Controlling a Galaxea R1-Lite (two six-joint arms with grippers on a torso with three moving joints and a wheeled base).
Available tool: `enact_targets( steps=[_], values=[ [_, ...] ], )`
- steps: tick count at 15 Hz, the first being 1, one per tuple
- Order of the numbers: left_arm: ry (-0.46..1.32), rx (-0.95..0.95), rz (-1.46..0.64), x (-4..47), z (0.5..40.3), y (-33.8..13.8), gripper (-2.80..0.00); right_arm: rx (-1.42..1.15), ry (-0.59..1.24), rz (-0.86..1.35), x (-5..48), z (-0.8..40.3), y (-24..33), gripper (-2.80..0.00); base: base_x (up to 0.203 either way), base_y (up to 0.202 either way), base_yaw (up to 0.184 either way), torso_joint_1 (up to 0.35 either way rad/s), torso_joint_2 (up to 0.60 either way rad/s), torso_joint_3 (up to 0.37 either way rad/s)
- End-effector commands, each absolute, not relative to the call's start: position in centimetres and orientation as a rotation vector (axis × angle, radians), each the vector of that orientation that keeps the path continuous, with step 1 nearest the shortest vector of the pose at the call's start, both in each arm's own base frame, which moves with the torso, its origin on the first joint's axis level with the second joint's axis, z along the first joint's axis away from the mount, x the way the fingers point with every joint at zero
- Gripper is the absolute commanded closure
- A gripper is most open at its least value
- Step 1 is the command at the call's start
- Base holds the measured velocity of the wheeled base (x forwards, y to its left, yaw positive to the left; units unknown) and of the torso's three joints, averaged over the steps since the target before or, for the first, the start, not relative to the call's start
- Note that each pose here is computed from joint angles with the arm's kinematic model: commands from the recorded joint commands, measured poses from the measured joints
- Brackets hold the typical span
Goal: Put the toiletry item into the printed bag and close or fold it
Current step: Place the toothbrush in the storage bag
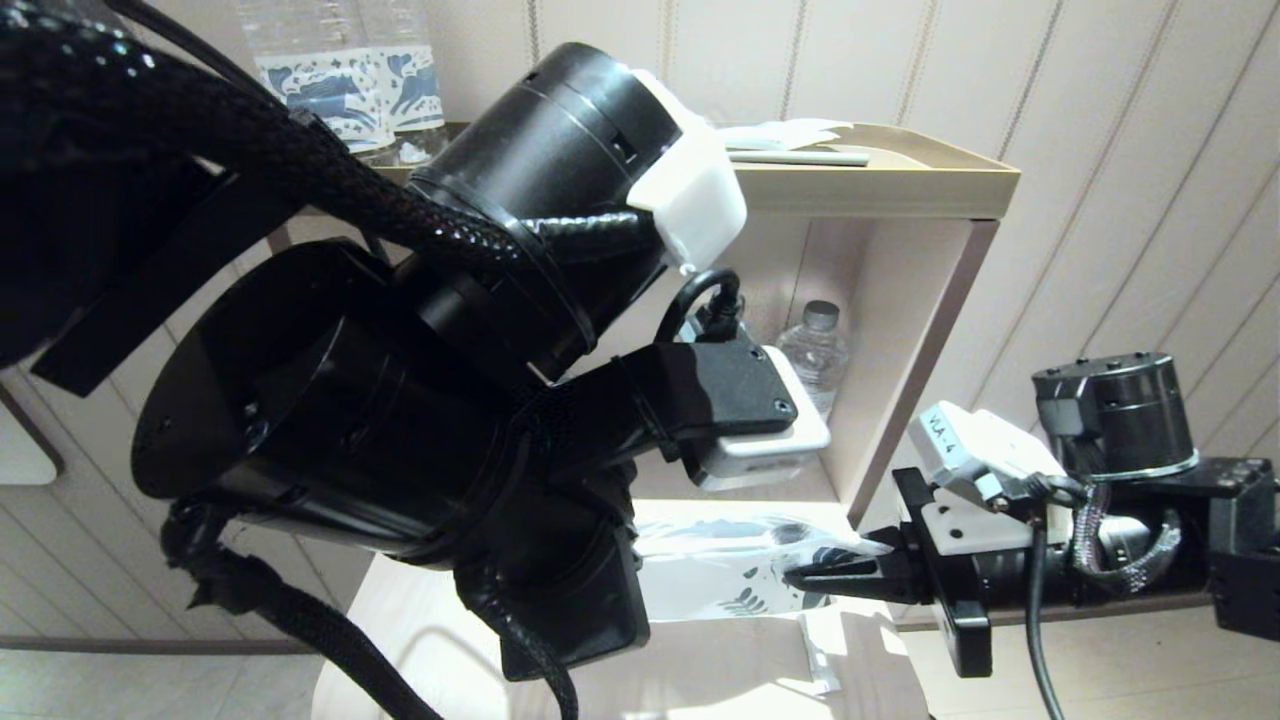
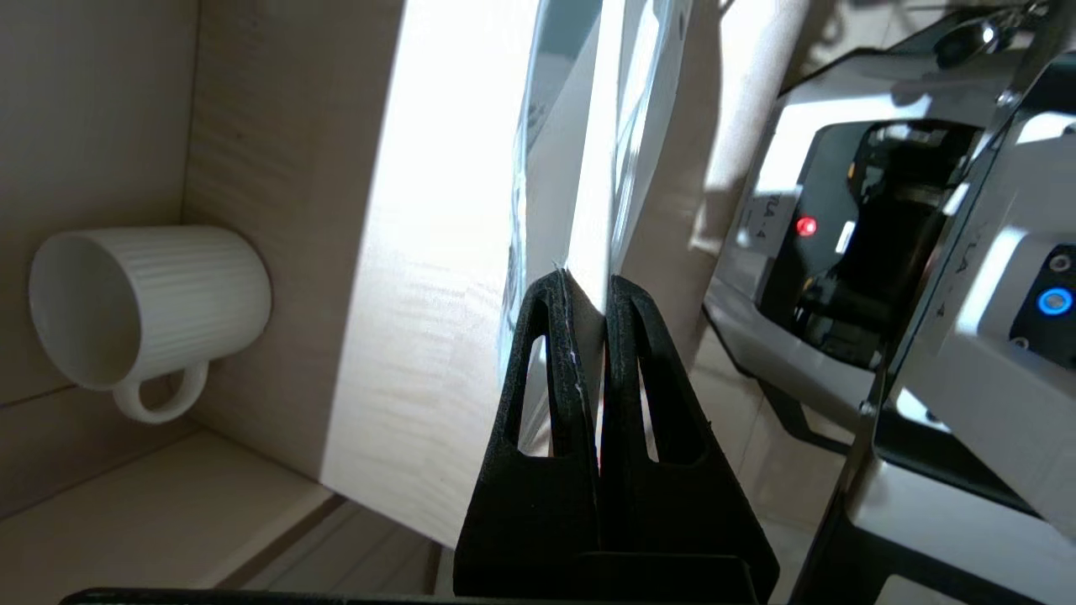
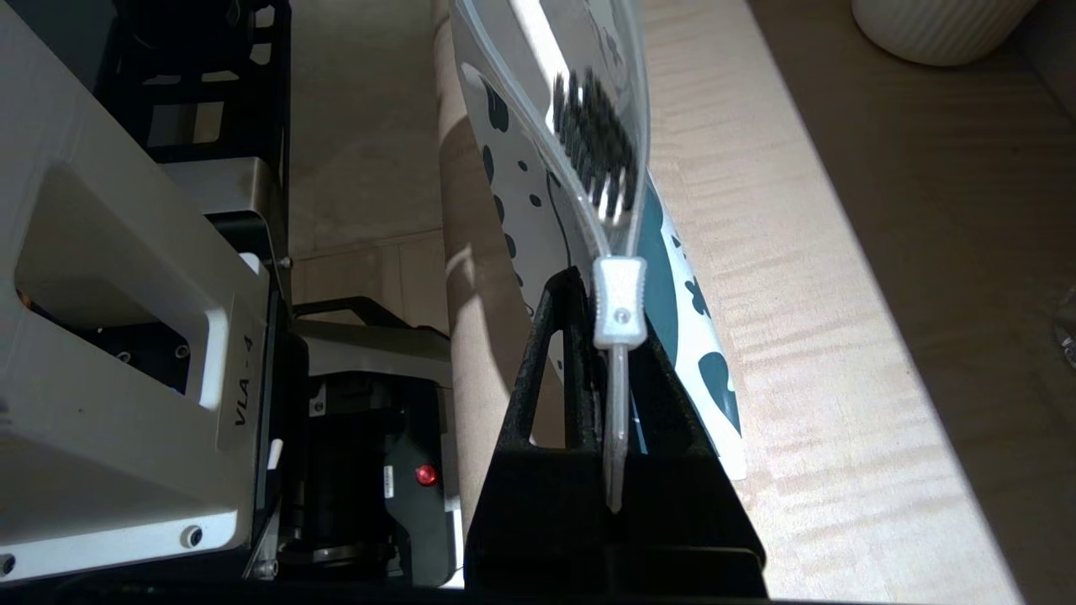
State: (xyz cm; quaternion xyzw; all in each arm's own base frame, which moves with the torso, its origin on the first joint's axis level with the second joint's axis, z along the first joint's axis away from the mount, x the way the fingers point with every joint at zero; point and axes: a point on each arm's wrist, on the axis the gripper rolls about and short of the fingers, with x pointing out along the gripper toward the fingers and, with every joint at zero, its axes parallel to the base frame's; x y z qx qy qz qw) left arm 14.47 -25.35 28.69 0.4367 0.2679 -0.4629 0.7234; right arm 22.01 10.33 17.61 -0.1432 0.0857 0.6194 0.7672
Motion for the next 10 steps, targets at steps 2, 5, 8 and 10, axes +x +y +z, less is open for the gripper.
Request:
enact_targets(
  steps=[2, 5, 8, 10],
  values=[
    [0.599, 0.968, -1.033, 14.6, 28.3, -25.6, 0.0, -0.307, 0.176, 1.359, 21.9, 17.7, 10.3, 0.0, 0.0, 0.0, 0.0, 0.0, 0.0, 0.0],
    [0.59, 0.95, -1.015, 15.0, 28.8, -25.2, 0.0, -0.304, 0.182, 1.363, 21.9, 17.5, 10.3, 0.0, 0.0, 0.0, 0.0, 0.0, 0.0, 0.0],
    [0.587, 0.948, -1.011, 15.0, 29.0, -24.9, 0.0, -0.299, 0.181, 1.375, 21.8, 17.5, 10.3, 0.0, 0.0, 0.0, 0.0, 0.0, 0.0, 0.0],
    [0.597, 0.951, -1.004, 15.1, 29.0, -24.6, 0.0, -0.298, 0.184, 1.378, 21.7, 17.4, 10.4, 0.0, 0.0, 0.0, 0.0, 0.0, 0.0, 0.0]
  ],
)
